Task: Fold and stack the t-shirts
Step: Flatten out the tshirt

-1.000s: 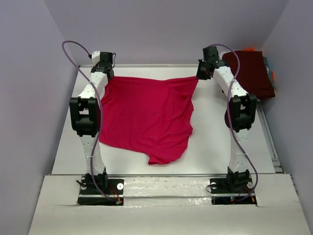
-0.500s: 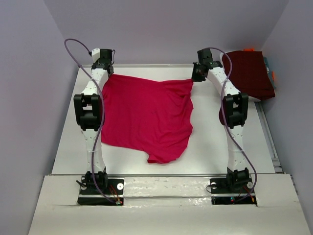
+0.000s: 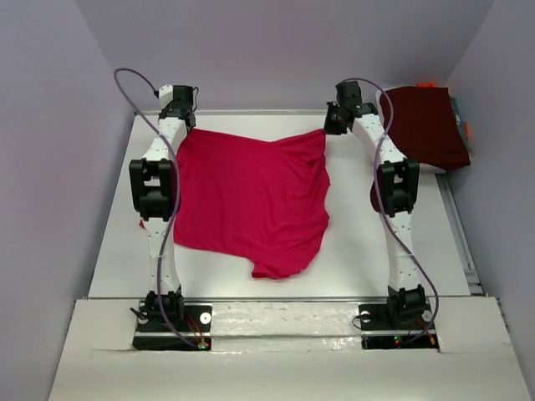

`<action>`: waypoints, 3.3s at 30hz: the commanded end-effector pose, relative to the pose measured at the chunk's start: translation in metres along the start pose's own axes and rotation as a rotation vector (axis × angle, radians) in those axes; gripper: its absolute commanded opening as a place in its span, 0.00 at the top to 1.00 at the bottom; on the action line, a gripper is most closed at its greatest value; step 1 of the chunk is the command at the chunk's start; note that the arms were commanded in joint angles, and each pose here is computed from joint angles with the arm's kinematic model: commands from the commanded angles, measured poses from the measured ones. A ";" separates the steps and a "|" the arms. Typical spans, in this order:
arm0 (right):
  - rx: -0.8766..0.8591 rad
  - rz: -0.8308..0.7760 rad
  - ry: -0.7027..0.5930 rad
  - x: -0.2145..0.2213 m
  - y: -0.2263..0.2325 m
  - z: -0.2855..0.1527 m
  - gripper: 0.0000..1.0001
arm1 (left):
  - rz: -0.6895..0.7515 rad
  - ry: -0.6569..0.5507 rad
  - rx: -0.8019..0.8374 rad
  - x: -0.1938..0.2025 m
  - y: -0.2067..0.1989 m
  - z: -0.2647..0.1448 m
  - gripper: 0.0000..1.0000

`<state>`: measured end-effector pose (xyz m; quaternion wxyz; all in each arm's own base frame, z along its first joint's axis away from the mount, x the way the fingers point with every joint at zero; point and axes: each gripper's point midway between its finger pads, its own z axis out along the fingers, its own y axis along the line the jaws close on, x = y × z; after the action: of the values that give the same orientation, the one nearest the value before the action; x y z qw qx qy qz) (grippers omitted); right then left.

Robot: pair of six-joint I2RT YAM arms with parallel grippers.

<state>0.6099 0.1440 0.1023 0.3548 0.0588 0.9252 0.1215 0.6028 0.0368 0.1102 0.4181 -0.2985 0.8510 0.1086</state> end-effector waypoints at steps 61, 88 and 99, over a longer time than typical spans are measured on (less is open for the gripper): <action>0.012 0.049 0.321 0.154 0.010 -0.056 0.86 | 0.104 0.292 0.184 0.103 0.001 -0.115 0.07; 0.152 0.063 0.388 0.212 -0.029 -0.113 0.91 | 0.111 0.412 0.098 0.157 0.029 -0.107 0.07; 0.147 0.065 0.425 0.246 -0.036 -0.133 0.92 | 0.113 0.444 0.100 0.169 0.033 -0.108 0.07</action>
<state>0.3459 0.1286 0.0235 0.1321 0.0905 0.9847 0.0693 0.4336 -0.0546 0.0358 0.2236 -0.2391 0.9445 0.0279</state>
